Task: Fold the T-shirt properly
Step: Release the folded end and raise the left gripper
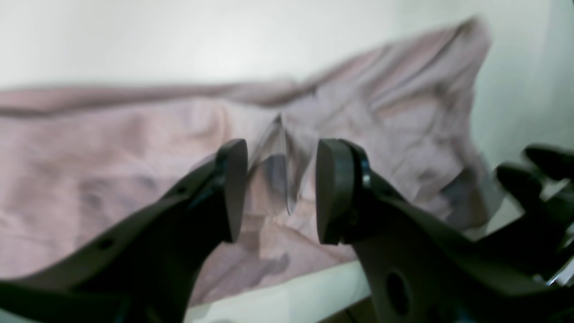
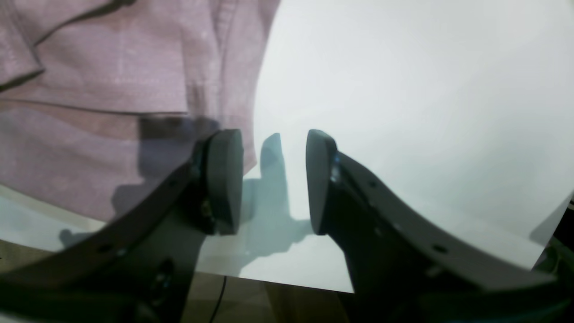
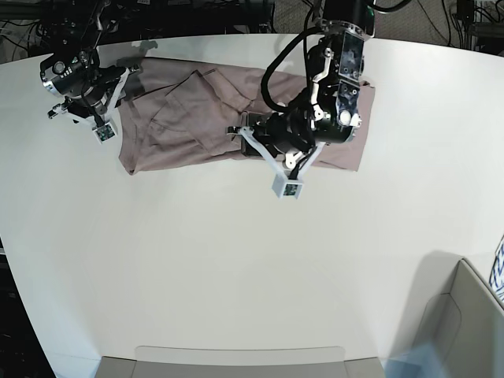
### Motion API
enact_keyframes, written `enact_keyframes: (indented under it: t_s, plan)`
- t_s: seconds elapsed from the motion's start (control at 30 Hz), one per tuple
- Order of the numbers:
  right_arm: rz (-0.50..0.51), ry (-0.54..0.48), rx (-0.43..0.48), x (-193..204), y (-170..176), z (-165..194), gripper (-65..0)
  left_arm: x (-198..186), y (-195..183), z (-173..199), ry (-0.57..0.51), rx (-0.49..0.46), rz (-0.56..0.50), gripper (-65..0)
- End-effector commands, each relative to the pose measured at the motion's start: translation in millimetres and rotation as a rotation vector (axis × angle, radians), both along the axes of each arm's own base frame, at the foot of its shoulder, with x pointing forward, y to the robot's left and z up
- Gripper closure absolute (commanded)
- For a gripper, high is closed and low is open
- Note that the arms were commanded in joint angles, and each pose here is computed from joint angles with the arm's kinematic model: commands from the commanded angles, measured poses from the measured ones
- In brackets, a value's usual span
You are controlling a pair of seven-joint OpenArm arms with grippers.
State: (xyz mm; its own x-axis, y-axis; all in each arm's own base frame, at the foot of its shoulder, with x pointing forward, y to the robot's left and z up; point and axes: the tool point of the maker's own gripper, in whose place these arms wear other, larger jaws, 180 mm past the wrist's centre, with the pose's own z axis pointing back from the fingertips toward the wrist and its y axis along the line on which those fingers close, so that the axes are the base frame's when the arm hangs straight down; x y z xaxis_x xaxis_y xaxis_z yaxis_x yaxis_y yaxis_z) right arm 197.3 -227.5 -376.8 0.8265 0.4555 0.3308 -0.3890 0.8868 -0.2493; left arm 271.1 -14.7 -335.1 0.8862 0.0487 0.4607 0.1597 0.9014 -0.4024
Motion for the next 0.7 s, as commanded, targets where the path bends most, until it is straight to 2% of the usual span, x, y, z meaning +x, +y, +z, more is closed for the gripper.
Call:
enact_keyframes:
  t_s: [0.0,0.1,0.17,0.3,0.4,0.53,0.67]
  plan:
    - [0.015,-0.023,-0.012,4.6,-2.2,6.5,-24.1,7.1,-2.3,14.2,-0.049,-0.018,0.002,-26.0]
    - [0.014,-0.019,-0.011,4.1,-2.2,5.2,-24.1,0.5,4.5,16.4,-0.059,-0.014,0.015,-25.9]
    - [0.014,-0.009,-0.011,2.9,-3.7,2.7,-24.1,-10.8,23.8,7.2,-0.051,0.047,0.034,-24.9]
    - [0.006,0.023,-0.001,-1.1,-5.4,-6.9,-24.1,-40.1,43.2,-21.2,-0.053,0.170,0.014,-15.8]
    - [0.004,0.037,0.008,-1.5,-5.1,-11.7,-24.1,-55.7,53.8,-34.4,-0.085,0.250,0.079,-12.3]
    - [0.003,0.039,0.009,-1.9,-5.1,-12.5,-24.1,-70.1,63.1,-37.5,-0.173,0.367,0.172,-17.5]
    - [0.005,0.024,0.008,4.2,-5.1,-9.4,-24.1,-81.3,61.8,-34.9,-0.228,0.422,0.232,-31.7]
